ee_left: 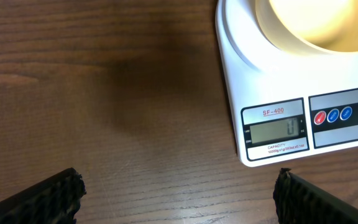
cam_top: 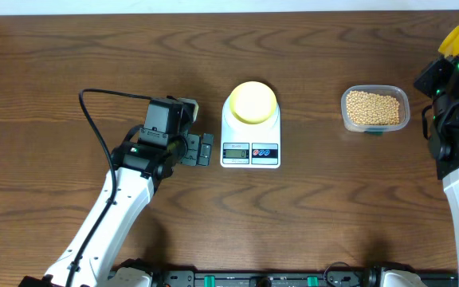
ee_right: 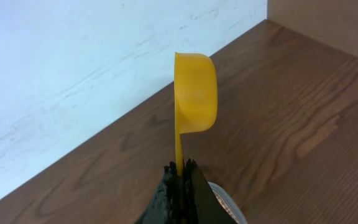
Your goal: Scoop item into bowl and weigh 50g on scale
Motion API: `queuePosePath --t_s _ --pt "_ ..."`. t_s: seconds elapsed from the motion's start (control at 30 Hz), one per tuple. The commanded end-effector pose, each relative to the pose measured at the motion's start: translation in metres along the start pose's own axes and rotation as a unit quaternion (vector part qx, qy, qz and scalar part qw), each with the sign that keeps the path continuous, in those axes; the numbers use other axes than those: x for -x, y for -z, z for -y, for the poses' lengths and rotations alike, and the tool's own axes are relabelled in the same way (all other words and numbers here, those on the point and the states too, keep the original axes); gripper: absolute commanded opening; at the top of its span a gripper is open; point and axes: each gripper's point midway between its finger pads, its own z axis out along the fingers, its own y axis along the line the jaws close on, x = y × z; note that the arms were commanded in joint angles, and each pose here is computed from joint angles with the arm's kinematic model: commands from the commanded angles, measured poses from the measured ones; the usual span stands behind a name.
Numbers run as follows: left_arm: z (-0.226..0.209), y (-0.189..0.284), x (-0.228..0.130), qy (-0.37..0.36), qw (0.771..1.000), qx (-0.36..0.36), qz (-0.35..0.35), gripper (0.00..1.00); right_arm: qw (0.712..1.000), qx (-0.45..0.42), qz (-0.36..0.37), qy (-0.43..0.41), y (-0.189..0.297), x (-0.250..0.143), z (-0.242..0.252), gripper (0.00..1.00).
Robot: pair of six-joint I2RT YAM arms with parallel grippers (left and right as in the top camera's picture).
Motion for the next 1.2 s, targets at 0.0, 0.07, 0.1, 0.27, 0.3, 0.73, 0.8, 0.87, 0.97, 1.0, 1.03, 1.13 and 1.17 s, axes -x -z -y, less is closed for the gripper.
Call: queuePosePath --t_s 0.0,0.07,0.1,0.27,0.3,0.73,0.8,0.87,0.97,1.0,1.03,1.13,1.17 --pt "-0.003 -0.001 -0.003 0.005 1.000 0.004 -0.003 1.00 0.999 0.019 0.000 0.030 0.000 0.003 -0.007 0.01" --pt "-0.003 -0.001 -0.003 0.005 1.000 0.004 -0.003 1.00 0.998 0.038 -0.008 0.040 0.001 0.000 -0.014 0.01" --pt "-0.003 -0.001 -0.003 0.005 1.000 0.004 -0.003 1.00 0.998 0.045 -0.010 0.039 0.001 -0.001 -0.016 0.01" --pt "-0.003 -0.001 -0.003 0.005 1.000 0.004 -0.003 1.00 0.998 0.054 -0.016 0.040 0.001 -0.003 -0.019 0.01" --pt "-0.003 -0.001 -0.003 0.005 1.000 0.004 -0.003 1.00 0.998 0.054 -0.015 0.039 0.000 -0.003 -0.019 0.01" --pt "-0.003 -0.001 0.000 0.005 1.000 0.004 0.001 1.00 0.994 0.101 -0.026 0.039 0.001 -0.007 -0.037 0.01" --pt "-0.003 -0.001 0.001 0.005 1.000 0.004 0.004 1.00 0.993 0.108 -0.034 0.040 0.001 -0.010 -0.039 0.01" --pt "-0.003 -0.001 0.000 0.005 1.000 0.004 0.002 1.00 0.993 0.100 -0.054 0.043 0.001 -0.020 -0.034 0.01" --pt "-0.003 -0.001 0.000 0.005 1.000 0.004 0.002 1.00 0.992 0.091 -0.077 0.047 0.001 -0.031 -0.029 0.01" --pt "-0.002 -0.001 0.000 0.005 1.000 0.003 0.003 1.00 0.992 0.089 -0.082 0.048 0.001 -0.033 -0.028 0.01" --pt "-0.002 -0.001 0.000 0.005 1.000 0.003 0.002 1.00 0.991 0.088 -0.088 0.048 0.002 -0.036 -0.027 0.01" --pt "0.002 -0.001 -0.003 0.005 1.000 -0.010 -0.005 1.00 0.989 0.094 -0.107 0.049 0.004 -0.045 -0.028 0.01" --pt "0.003 -0.001 -0.003 0.006 1.000 -0.011 -0.005 1.00 0.987 0.098 -0.114 0.050 0.005 -0.048 -0.028 0.01"
